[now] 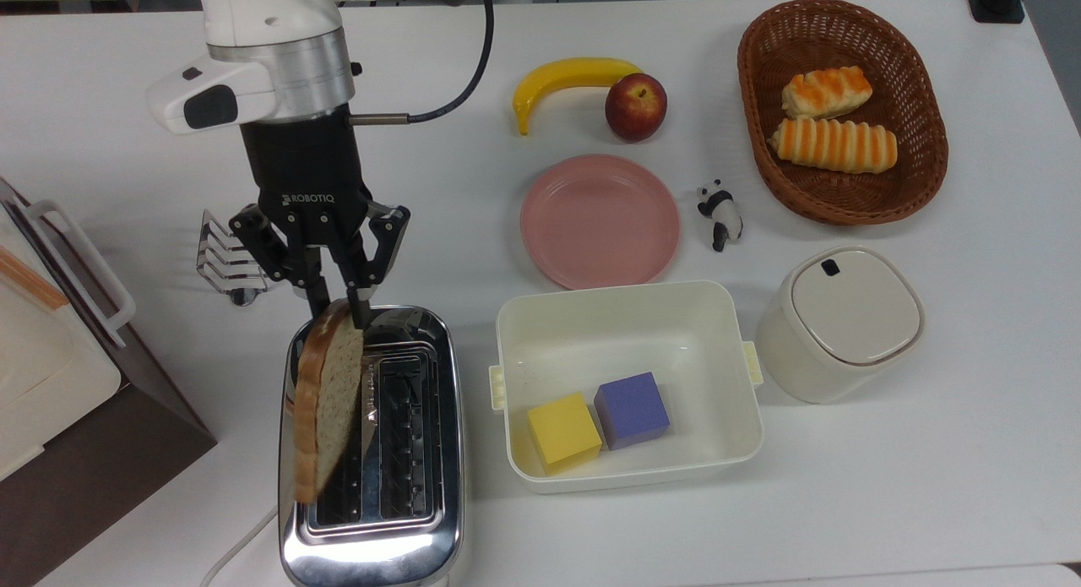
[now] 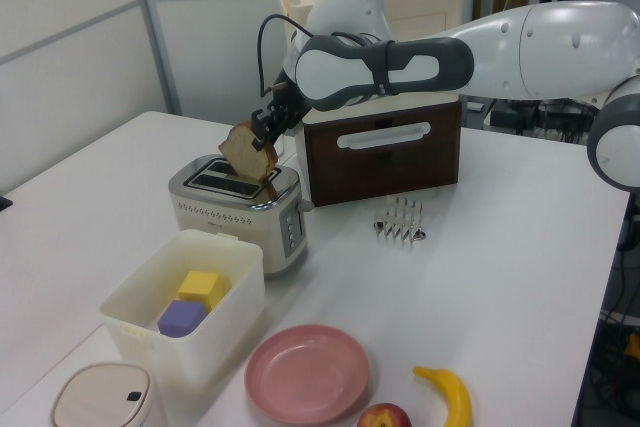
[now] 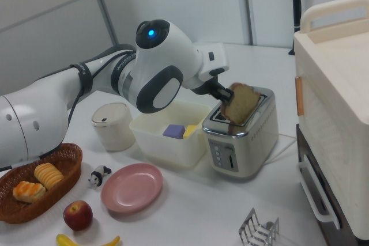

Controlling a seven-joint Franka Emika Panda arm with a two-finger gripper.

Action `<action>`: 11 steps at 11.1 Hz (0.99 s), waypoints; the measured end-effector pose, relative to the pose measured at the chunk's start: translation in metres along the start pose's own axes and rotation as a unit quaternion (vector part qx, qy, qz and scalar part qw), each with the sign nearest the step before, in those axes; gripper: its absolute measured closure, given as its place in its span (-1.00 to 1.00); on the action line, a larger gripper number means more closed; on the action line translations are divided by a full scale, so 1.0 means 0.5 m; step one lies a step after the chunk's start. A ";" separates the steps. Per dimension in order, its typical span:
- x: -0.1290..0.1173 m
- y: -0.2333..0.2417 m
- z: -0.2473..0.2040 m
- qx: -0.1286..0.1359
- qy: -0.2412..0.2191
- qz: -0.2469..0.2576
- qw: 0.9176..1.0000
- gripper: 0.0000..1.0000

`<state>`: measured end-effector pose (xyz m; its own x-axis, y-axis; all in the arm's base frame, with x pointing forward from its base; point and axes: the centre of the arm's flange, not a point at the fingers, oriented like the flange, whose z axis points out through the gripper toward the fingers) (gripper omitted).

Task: Put the bread in the toaster
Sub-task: 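Lower the bread slice into the toaster slot, then open the gripper and raise it away from the toaster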

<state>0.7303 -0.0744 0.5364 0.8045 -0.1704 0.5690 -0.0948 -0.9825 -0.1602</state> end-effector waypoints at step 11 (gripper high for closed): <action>-0.012 0.006 -0.084 0.005 -0.078 -0.002 0.997 -1.00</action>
<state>0.7006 -0.0797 0.5665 0.8865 -0.1514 0.4373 -0.0856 -0.9823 -0.1664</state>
